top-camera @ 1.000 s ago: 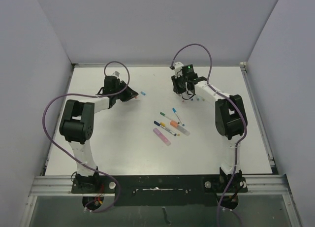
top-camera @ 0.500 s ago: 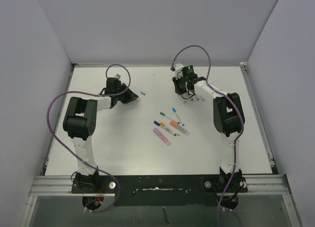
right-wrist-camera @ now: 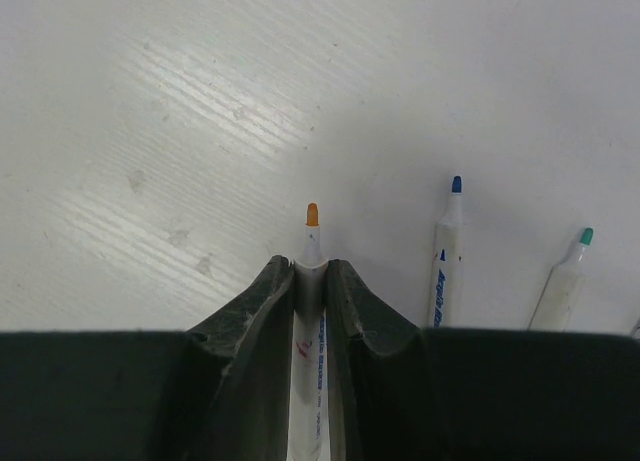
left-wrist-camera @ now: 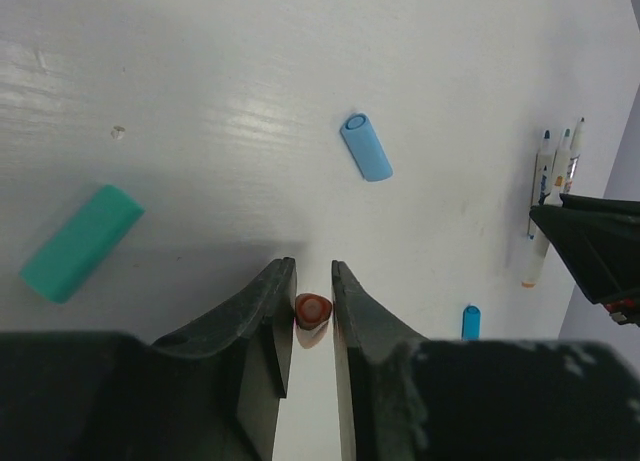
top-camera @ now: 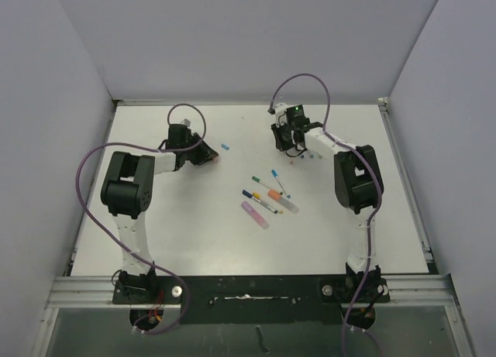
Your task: Open the pen caps
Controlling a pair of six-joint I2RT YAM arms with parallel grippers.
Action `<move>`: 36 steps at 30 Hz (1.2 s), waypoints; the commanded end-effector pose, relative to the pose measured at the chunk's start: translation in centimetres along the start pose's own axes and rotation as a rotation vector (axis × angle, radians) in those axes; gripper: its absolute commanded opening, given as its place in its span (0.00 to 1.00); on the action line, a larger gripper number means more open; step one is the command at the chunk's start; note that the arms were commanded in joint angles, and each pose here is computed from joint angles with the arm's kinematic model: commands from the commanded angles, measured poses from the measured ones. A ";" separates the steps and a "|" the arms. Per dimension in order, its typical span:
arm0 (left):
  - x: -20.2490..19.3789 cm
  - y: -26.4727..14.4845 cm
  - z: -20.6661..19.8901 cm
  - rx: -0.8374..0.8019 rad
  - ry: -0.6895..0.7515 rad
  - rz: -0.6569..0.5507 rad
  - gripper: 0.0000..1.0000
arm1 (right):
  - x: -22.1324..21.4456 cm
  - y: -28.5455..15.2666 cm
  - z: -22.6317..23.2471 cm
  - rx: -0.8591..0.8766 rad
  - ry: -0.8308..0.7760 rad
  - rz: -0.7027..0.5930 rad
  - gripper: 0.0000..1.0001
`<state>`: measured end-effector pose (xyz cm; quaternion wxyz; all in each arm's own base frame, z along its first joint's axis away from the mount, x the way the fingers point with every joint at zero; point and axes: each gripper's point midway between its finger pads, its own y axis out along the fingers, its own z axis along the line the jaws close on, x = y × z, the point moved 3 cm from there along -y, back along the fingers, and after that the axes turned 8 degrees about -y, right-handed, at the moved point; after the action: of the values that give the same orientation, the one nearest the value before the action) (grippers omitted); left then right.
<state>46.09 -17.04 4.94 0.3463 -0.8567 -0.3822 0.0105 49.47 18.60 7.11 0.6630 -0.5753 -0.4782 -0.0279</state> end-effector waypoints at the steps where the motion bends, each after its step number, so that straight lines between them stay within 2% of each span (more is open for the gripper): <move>1: 1.2 0.6 -0.6 -0.026 0.024 -0.022 0.21 | 0.6 0.5 -0.7 -0.020 -0.006 -0.023 0.00; 8: 1.8 0.0 -0.7 -0.031 0.011 -0.035 0.28 | 0.3 0.7 -0.7 -0.021 -0.008 -0.011 0.00; 12: 2.5 -1.5 -2.2 -0.073 0.006 -0.061 0.31 | 0.1 0.9 -0.7 -0.024 -0.007 -0.004 0.00; 14: 2.7 -2.6 -3.2 -0.101 0.012 -0.079 0.37 | -0.1 1.0 -0.7 -0.023 -0.006 0.003 0.06; 16: 3.1 -4.0 -4.7 -0.153 0.033 -0.111 0.47 | -0.1 1.1 -0.8 -0.024 -0.006 0.009 0.14; 17: 3.2 -4.8 -5.6 -0.185 0.045 -0.124 0.55 | -0.2 1.1 -0.7 -0.024 -0.005 0.012 0.22; 18: 3.2 -5.6 -6.3 -0.214 0.055 -0.137 0.67 | -0.3 1.1 -0.8 -0.026 -0.003 0.015 0.30; 20: 3.2 -6.9 -7.6 -0.270 0.072 -0.155 0.95 | -0.3 1.0 -0.8 -0.032 0.000 0.014 0.36; 21: 3.2 -7.5 -8.1 -0.299 0.081 -0.164 0.97 | -0.3 1.0 -0.9 -0.035 0.001 0.013 0.41; 23: 2.9 -8.6 -8.9 -0.346 0.089 -0.172 0.98 | -0.1 0.9 -1.0 -0.044 0.003 0.003 0.49; 28: 2.1 -10.3 -10.2 -0.455 0.111 -0.172 0.98 | 1.4 -0.7 -1.3 -0.073 0.007 -0.073 0.54; 30: 1.8 -10.7 -10.3 -0.485 0.115 -0.176 0.98 | 2.8 -2.7 -1.3 -0.089 0.007 -0.134 0.57; 36: 1.0 -10.9 -10.0 -0.553 0.093 -0.167 0.98 | 2.9 -6.9 2.5 -0.052 -0.007 -0.148 0.60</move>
<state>42.65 -16.84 15.71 0.1828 -0.8820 -0.4205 -0.1086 46.63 17.47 6.90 0.6590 -0.5880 -0.4677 -0.0364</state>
